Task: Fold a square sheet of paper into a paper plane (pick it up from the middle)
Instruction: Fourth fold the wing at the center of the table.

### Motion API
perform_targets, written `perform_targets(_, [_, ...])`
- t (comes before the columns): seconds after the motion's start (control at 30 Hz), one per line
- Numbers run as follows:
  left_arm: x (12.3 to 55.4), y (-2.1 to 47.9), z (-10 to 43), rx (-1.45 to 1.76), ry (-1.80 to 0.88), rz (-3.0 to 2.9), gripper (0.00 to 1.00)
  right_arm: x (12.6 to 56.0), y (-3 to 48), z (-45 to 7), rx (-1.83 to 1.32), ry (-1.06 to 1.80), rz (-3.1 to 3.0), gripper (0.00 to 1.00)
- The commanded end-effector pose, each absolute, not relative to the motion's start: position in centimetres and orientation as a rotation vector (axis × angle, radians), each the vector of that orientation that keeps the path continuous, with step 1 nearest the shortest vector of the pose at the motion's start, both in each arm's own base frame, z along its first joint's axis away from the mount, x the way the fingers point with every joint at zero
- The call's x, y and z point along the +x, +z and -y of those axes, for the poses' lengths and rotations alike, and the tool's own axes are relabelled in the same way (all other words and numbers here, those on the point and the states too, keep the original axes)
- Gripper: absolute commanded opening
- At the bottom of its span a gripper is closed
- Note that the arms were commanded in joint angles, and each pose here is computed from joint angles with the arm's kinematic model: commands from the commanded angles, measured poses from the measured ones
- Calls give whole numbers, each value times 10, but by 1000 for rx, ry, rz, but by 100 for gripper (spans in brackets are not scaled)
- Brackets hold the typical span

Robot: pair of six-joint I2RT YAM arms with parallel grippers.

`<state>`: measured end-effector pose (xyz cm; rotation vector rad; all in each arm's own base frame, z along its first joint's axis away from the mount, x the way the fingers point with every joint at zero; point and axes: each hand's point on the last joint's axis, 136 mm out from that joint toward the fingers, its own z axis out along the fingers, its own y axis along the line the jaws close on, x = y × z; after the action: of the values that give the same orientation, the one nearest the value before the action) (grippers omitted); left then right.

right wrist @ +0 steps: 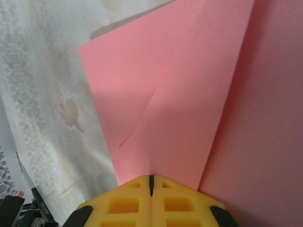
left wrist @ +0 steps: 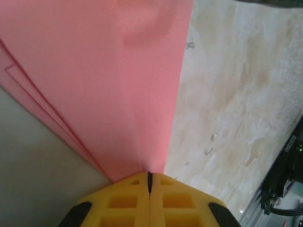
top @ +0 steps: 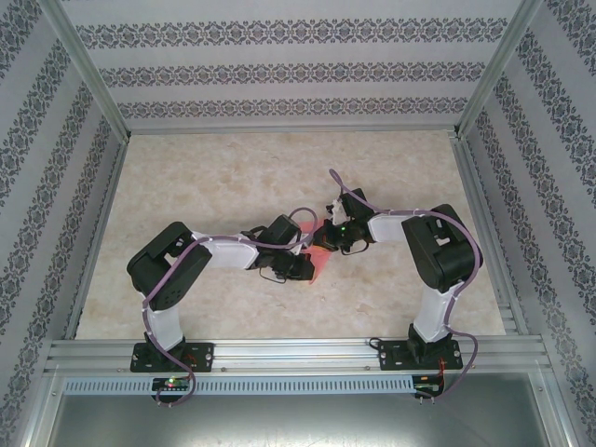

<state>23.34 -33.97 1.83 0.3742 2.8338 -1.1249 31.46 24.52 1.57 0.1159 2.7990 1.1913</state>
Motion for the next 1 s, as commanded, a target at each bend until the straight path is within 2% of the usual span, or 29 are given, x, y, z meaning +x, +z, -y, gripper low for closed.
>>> perform_targets(0.0, [198,-18,311,417,-921,-3025,6,300,0,-223,211,1043,-2903,1])
perform_targets(0.13, [196,-19,304,442,-883,-3012,5,297,20,-228,198,1104,-2866,4])
perform_targets(0.3, [199,-12,304,476,-890,-2971,4,280,34,-232,217,1185,-2839,5])
perform_targets(0.63, [197,2,304,571,-913,-2912,5,257,28,-254,232,1305,-2858,2])
perform_targets(0.97, [191,11,314,548,-1022,-2905,9,250,-8,-235,245,1077,-2994,2])
